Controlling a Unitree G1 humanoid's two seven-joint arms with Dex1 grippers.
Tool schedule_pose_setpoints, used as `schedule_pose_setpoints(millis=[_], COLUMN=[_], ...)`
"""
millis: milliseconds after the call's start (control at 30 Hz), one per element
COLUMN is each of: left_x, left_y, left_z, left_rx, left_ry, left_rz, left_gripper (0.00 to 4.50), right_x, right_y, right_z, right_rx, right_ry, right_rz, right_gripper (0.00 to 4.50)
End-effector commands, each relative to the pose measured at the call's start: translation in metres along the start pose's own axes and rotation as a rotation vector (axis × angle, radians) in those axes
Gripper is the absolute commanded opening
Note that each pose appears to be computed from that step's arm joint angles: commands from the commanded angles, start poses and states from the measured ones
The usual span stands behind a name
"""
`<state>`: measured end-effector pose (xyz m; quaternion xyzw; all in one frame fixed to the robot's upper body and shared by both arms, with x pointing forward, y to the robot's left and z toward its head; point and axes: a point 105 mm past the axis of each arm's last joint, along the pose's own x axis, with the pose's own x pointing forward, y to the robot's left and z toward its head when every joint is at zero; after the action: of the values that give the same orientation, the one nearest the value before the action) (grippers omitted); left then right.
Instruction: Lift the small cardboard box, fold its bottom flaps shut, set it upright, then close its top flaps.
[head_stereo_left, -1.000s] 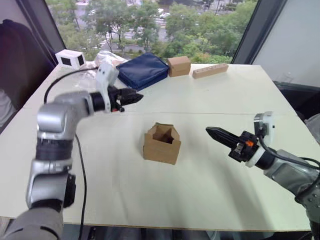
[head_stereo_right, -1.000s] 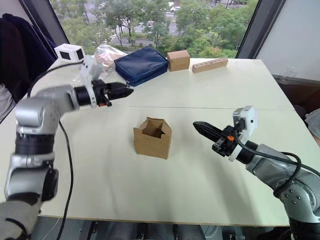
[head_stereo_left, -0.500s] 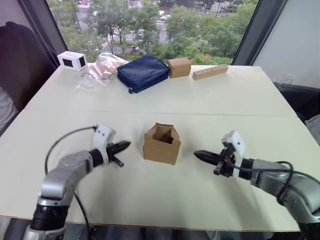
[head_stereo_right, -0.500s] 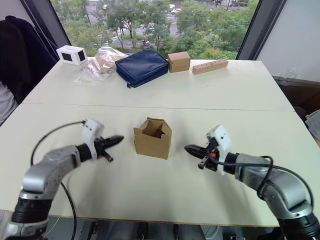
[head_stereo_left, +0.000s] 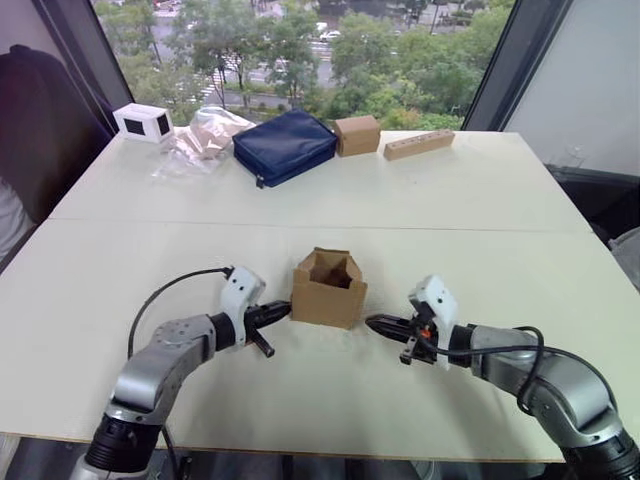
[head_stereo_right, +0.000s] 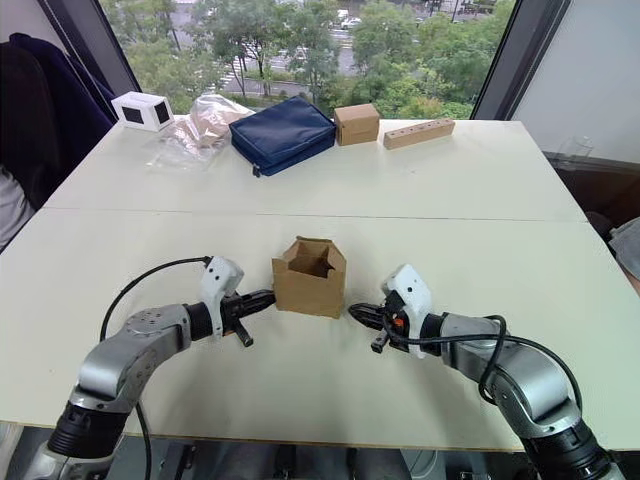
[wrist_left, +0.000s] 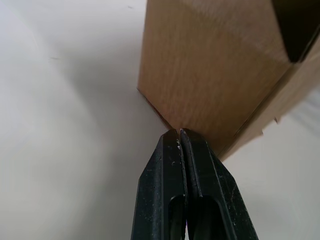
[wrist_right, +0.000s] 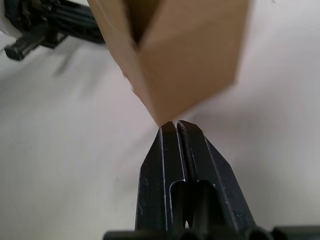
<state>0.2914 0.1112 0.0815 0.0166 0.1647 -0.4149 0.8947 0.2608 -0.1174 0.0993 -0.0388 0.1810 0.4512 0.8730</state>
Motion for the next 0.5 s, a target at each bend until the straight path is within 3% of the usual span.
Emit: schedule_pose_setpoints(millis=[33, 200, 500], left_x=[0.002, 0.001, -0.019], left_y=[-0.013, -0.022, 0.021], left_z=[0.006, -0.004, 0.023], left_rx=[0.024, -0.017, 0.046], left_ry=[-0.016, 0.009, -0.025], left_rz=[-0.044, -0.057, 0.026], left_gripper=[0.04, 0.04, 0.04], right_x=[0.001, -0.009, -0.034], right_y=[-0.004, -0.01, -0.013], right_z=[0.009, 0.016, 0.021], right_rx=[-0.057, -0.109, -0.194], right_ry=[-0.021, -0.003, 0.101], right_rz=[-0.004, 0.025, 0.072], right_gripper=[0.0, 0.0, 0.0])
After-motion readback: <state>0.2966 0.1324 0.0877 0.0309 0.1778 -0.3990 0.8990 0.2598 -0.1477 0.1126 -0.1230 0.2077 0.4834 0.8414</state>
